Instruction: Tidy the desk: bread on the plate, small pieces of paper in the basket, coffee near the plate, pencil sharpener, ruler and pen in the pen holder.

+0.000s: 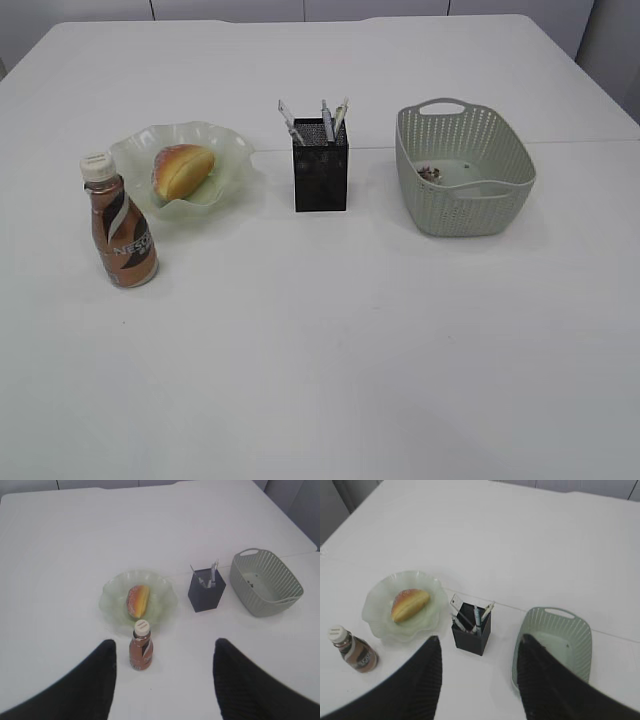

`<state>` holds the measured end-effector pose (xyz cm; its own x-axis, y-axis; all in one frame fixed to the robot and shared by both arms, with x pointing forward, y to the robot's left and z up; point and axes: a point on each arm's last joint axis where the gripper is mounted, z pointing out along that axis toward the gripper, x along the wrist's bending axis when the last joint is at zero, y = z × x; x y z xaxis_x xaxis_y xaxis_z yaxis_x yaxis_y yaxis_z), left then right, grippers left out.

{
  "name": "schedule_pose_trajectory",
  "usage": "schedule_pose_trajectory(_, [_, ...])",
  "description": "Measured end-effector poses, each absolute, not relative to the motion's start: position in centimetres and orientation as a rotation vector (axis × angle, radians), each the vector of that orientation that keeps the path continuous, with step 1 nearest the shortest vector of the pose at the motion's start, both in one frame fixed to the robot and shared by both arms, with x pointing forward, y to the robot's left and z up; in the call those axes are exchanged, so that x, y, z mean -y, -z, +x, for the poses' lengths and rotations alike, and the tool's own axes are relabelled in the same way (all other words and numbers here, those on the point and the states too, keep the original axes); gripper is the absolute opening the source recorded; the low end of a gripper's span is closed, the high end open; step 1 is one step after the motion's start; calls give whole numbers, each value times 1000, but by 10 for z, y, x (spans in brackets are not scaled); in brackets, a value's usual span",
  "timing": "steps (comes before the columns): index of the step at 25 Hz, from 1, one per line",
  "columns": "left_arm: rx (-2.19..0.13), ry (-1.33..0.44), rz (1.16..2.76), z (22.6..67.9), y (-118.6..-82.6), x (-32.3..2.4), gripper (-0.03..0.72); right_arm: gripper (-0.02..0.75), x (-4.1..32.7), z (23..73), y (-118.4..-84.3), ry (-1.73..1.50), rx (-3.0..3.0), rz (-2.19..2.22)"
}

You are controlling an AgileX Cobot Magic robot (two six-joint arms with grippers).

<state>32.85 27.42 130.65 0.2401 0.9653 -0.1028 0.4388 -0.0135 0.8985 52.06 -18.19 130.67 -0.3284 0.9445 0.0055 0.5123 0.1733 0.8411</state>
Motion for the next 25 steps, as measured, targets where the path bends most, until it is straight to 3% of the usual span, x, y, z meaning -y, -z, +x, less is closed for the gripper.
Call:
schedule_pose_trajectory(6, [-1249,-765,1566,292,-1313,-284,434,394,213,455,-1337,-1126,-1823,1321])
schedule_pose_trajectory(13, [-1148,-792,1576,267,-1313,-289,434,394,263,362,-1313,-1017,-1766,1322])
schedule_pose_trajectory(18, [-1055,-763,1681,255,-1289,-285,433,394,294,293,-1259,-992,-1772,1304])
schedule_pose_trajectory(25, [-976,-790,1786,222,-1229,-294,433,394,325,212,-1169,-1130,-1704,1243])
